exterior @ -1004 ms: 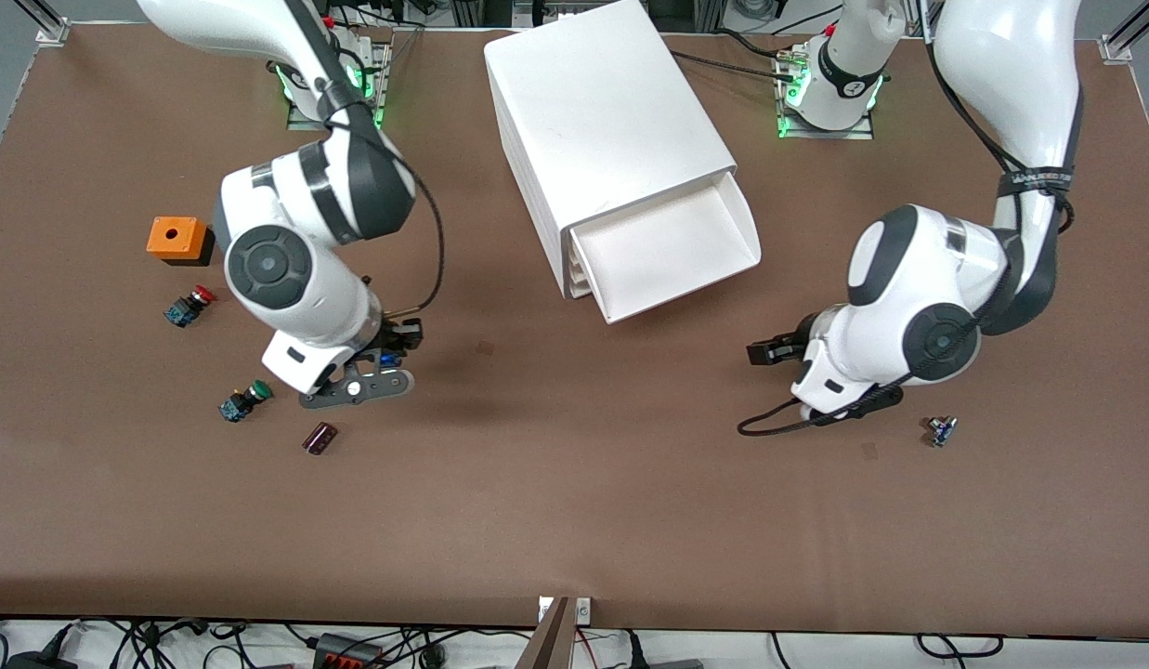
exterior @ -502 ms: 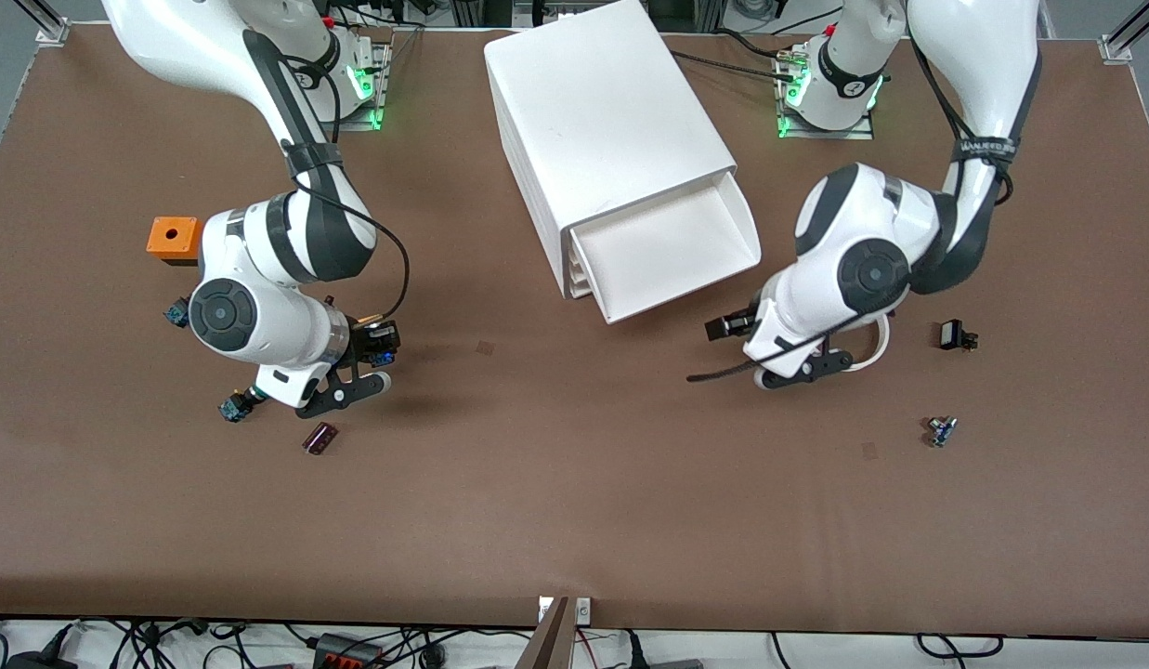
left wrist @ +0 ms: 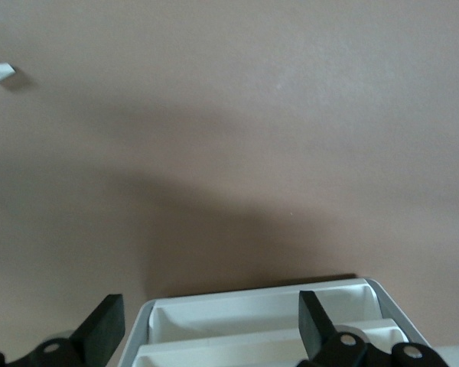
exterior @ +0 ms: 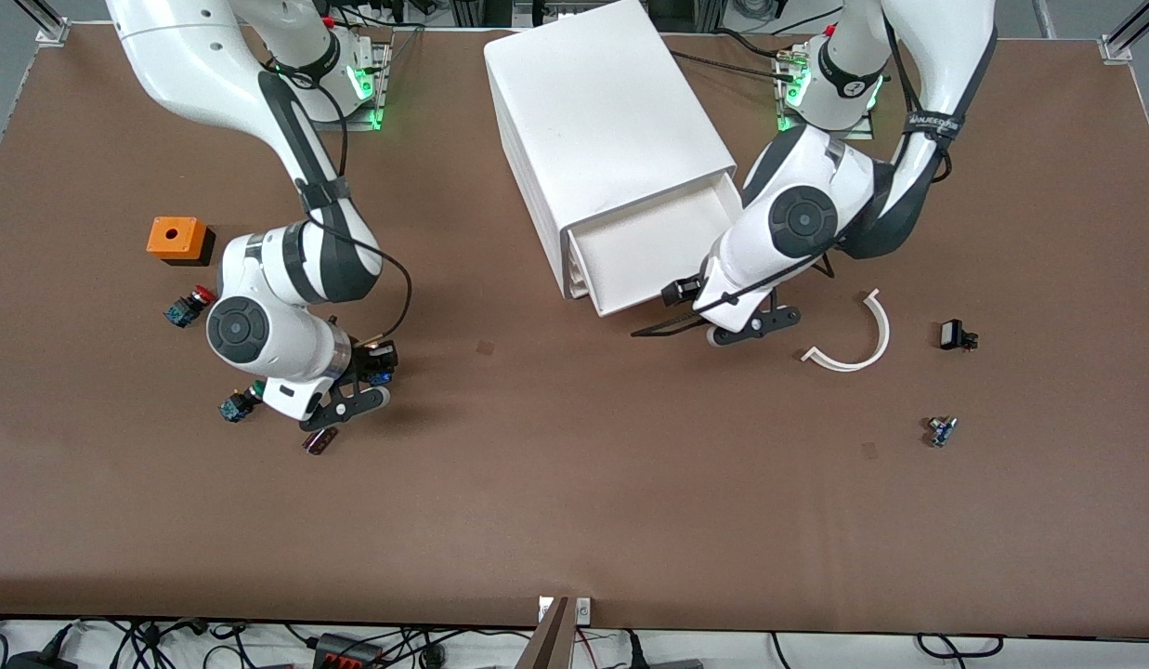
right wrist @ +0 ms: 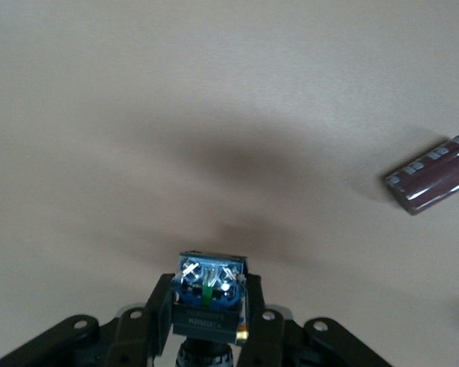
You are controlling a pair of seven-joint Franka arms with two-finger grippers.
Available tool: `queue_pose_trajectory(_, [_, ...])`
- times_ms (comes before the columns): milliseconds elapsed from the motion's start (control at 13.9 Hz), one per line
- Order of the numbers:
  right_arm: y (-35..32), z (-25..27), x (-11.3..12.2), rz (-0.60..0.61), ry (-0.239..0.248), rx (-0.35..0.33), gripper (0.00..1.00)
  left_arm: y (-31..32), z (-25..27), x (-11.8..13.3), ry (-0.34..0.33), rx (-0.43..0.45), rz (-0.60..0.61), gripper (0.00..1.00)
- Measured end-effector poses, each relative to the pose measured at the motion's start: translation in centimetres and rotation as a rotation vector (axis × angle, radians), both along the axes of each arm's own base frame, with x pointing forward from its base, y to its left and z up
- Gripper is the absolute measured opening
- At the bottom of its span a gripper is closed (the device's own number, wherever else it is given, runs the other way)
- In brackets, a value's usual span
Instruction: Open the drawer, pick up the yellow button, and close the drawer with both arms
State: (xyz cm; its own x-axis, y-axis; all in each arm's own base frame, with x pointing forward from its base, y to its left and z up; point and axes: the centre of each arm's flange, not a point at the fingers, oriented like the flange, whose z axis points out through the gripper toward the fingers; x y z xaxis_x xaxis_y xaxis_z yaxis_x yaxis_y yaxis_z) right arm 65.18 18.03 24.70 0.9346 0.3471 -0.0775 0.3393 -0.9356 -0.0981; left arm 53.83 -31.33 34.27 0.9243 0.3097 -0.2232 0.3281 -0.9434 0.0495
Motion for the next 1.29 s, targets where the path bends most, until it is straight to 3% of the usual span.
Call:
queue_pose_trajectory(358, [-0.3,-4.3,-1.0,-0.001,-0.004,-0.01,0.41,-3.8,-0.8,-3.9,0.043,0.007,-0.022,1.0])
queue_pose_trajectory(502, [-0.2,-4.0,-0.9,0.0,-0.011,-0.008,0.54,-5.0,-0.9,-5.0,0.055,0.011,-0.019,1.0])
queue_pose_trajectory(574, [-0.2,-3.2,-0.6,-0.001,-0.019,-0.005,0.65,-5.5,-0.9,-5.5,0.06,0.013,-0.01,1.0])
queue_pose_trajectory(860, [-0.2,5.8,1.1,-0.049,0.016,0.001,1.0,-7.1,-0.8,-7.1,0.074,0.019,0.001,1.0])
queue_pose_trajectory(1075, [-1.9,14.8,2.5,-0.112,0.005,-0.004,1.0,-7.2,-0.9,-7.3,0.08,0.024,-0.001,1.0])
queue_pose_trajectory(1291, [-4.1,21.0,2.2,-0.182,0.0,-0.01,1.0,-7.1,-0.9,-7.4,0.086,0.028,-0.001,1.0])
